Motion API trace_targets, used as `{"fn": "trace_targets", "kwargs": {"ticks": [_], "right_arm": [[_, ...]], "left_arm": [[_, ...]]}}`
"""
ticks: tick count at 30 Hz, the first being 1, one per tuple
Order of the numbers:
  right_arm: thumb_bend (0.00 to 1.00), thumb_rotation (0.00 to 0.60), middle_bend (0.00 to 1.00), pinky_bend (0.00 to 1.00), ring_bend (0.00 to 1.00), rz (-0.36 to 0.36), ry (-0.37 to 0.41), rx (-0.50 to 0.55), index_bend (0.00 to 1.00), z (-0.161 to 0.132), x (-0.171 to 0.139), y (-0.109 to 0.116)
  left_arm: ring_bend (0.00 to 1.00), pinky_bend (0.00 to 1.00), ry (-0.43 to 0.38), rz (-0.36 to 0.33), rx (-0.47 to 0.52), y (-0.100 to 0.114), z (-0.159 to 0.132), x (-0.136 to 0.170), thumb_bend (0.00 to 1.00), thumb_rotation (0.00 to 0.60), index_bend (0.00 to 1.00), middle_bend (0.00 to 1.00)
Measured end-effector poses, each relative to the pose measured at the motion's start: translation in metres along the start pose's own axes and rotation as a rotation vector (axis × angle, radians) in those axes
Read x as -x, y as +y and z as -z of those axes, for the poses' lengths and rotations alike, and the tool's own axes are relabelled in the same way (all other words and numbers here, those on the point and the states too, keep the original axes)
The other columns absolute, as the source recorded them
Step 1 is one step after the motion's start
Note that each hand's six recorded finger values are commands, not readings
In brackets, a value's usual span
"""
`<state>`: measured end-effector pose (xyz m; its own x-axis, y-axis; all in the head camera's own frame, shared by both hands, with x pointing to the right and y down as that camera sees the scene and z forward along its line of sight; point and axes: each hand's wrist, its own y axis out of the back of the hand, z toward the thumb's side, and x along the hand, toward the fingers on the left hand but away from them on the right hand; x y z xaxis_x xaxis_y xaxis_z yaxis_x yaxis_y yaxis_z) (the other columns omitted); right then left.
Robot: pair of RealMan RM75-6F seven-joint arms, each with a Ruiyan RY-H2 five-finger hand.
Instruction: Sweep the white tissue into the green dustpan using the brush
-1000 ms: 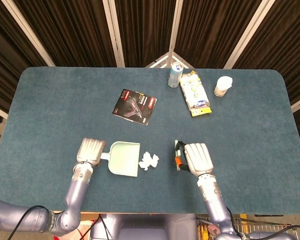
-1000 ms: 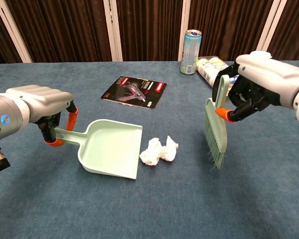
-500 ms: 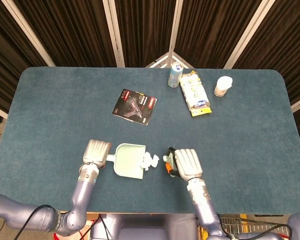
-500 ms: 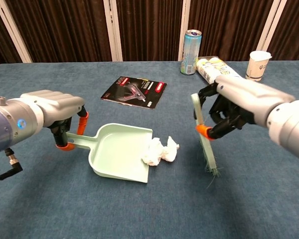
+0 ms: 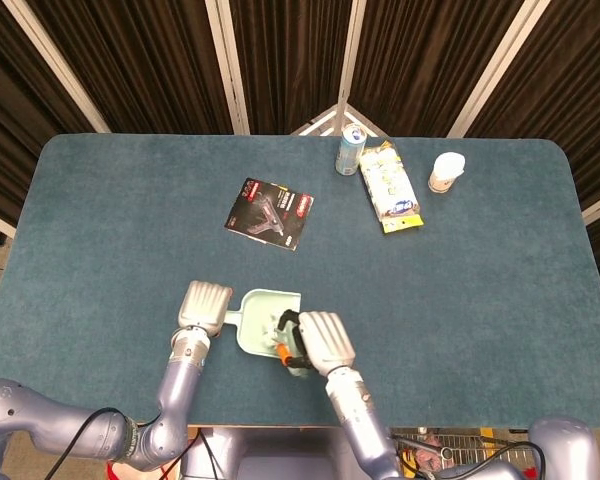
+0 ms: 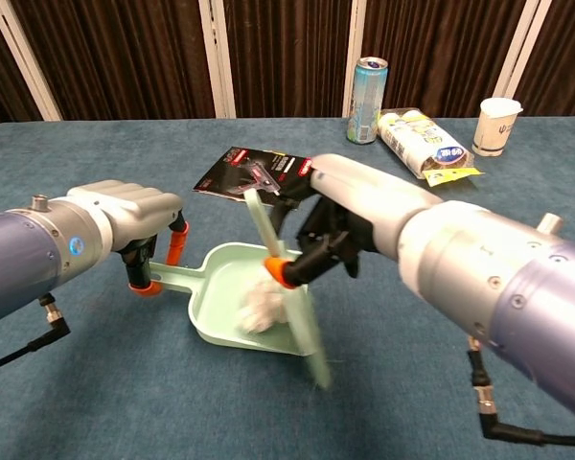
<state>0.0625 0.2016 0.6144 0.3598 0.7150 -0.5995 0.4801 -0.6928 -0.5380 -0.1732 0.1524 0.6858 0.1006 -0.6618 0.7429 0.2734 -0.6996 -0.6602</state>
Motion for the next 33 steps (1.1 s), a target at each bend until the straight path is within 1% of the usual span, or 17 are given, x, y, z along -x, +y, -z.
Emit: {"fn": "trace_targets", "kwargs": {"ticks": [3, 6, 10, 13, 18, 21, 27, 30, 33], "right_arm": [[0.63, 0.6, 0.86, 0.7, 0.88, -0.002, 0.027, 0.025, 0.86, -0.014, -0.002, 0.001], [0.63, 0.6, 0.86, 0.7, 0.88, 0.005, 0.038, 0.059, 0.86, -0.023, -0.002, 0.005], [0.64, 0.6, 0.86, 0.7, 0.87, 0.038, 0.035, 0.092, 0.86, -0.026, -0.001, 0.015], [0.64, 0.6, 0.86, 0.7, 0.88, 0.075, 0.026, 0.087, 0.86, -0.022, 0.001, 0.026], [0.64, 0.6, 0.86, 0.7, 0.88, 0.135, 0.005, 0.02, 0.86, -0.008, 0.004, 0.043], [0.63, 0.6, 0.86, 0.7, 0.88, 0.149, -0.022, -0.039, 0.86, 0.009, 0.003, 0.047], [0.64, 0.6, 0.86, 0.7, 0.88, 0.121, -0.092, -0.095, 0.86, 0.042, -0.001, 0.037], [0.64, 0.6, 0.86, 0.7, 0.87, 0.104, -0.111, -0.102, 0.87, 0.052, -0.002, 0.03], [0.64, 0.6, 0.86, 0.7, 0.87, 0.087, -0.114, -0.085, 0.87, 0.054, -0.004, 0.023]], "left_arm": [[0.98, 1.0, 0.0, -0.003, 0.002, 0.002, -0.001, 0.001, 0.52, 0.6, 0.65, 1.0], [0.98, 1.0, 0.003, -0.003, 0.002, 0.003, -0.002, 0.001, 0.52, 0.6, 0.65, 1.0], [0.98, 1.0, 0.001, -0.002, -0.001, 0.003, -0.002, 0.002, 0.52, 0.6, 0.65, 1.0], [0.98, 1.0, 0.001, -0.001, 0.002, 0.003, -0.001, 0.003, 0.52, 0.6, 0.65, 1.0], [0.98, 1.0, 0.001, -0.001, 0.006, 0.003, 0.0, 0.004, 0.52, 0.6, 0.65, 1.0], [0.98, 1.0, 0.004, 0.0, 0.008, 0.003, 0.001, 0.005, 0.52, 0.6, 0.65, 1.0], [0.98, 1.0, 0.003, 0.002, 0.017, 0.004, 0.0, 0.008, 0.52, 0.6, 0.65, 1.0], [0.98, 1.0, 0.002, 0.0, 0.018, 0.005, -0.001, 0.01, 0.52, 0.6, 0.65, 1.0], [0.98, 1.0, 0.0, -0.001, 0.017, 0.006, -0.003, 0.011, 0.52, 0.6, 0.65, 1.0]]}}
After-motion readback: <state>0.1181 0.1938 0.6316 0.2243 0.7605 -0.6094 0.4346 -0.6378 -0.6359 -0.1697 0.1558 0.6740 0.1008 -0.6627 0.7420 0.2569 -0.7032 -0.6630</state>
